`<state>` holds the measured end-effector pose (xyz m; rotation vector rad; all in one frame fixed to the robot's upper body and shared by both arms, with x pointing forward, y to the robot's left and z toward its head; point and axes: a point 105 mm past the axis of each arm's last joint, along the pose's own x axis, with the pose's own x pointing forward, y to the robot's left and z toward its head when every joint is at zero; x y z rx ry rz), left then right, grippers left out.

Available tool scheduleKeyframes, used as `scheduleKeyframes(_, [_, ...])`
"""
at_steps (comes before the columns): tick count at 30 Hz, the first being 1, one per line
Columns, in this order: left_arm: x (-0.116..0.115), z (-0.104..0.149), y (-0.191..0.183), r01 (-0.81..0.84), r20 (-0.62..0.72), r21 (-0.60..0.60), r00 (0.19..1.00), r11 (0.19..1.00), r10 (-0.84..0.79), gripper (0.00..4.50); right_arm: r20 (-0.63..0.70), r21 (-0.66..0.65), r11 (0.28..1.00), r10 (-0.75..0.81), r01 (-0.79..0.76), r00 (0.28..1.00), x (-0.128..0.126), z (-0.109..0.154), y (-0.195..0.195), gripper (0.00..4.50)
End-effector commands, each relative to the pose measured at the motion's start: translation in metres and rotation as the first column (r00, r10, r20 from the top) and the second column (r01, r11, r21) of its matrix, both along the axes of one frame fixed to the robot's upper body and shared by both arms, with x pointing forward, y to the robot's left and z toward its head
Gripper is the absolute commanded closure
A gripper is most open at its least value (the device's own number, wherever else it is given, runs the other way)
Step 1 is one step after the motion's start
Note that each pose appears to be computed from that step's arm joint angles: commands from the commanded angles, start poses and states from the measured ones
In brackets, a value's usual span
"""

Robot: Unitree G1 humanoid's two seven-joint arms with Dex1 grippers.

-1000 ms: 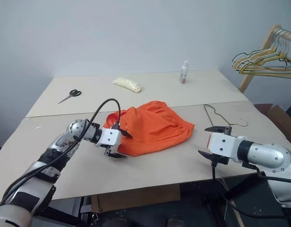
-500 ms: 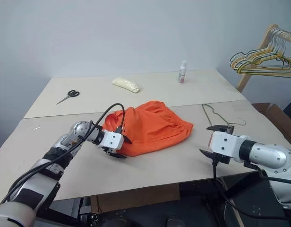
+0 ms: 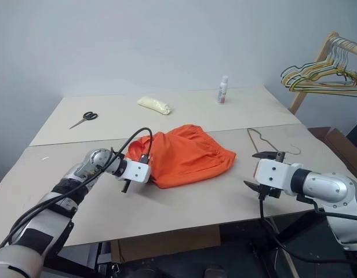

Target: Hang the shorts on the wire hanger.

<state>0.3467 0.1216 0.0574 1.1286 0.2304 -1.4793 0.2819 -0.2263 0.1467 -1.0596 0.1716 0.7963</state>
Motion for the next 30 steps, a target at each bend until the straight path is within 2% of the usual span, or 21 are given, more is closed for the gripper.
scheduleKeyframes(1, [0.004,0.017,0.01,-0.017,0.038,-0.031,0.999,0.999,0.018,4.47,0.056,-0.026,1.0,0.015,-0.013,0.998,0.008,0.007,0.002,0.0])
scheduleKeyframes(7, [-0.011,0.032,0.039,-0.04,0.002,-0.032,0.999,0.999,0.04,4.47,0.096,-0.138,0.99,0.032,-0.018,0.995,0.029,-0.008,0.004,0.0])
scheduleKeyframes(13, [-0.034,0.053,0.073,-0.091,-0.031,-0.034,0.995,0.995,0.09,4.47,0.104,-0.238,0.959,0.182,-0.153,0.978,0.039,-0.026,0.027,0.0])
scheduleKeyframes(17, [-0.051,0.067,0.084,-0.123,-0.098,-0.072,0.988,0.99,0.116,4.47,0.098,-0.243,0.922,0.333,-0.302,0.938,0.034,-0.035,0.052,0.0])
scheduleKeyframes(21, [-0.067,0.068,0.094,-0.142,-0.154,-0.029,0.979,0.989,0.136,4.47,0.081,-0.2,0.884,0.445,-0.423,0.892,0.023,-0.035,0.077,0.0])
scheduleKeyframes(26, [-0.083,0.068,0.098,-0.164,-0.221,-0.019,0.963,0.986,0.156,4.47,0.073,-0.243,0.847,0.502,-0.473,0.862,0.026,-0.044,0.087,0.0])
scheduleKeyframes(30, [-0.086,0.068,0.096,-0.175,-0.229,-0.028,0.959,0.984,0.164,4.47,0.028,-0.234,0.802,0.57,-0.55,0.821,0.016,-0.05,0.095,0.0])
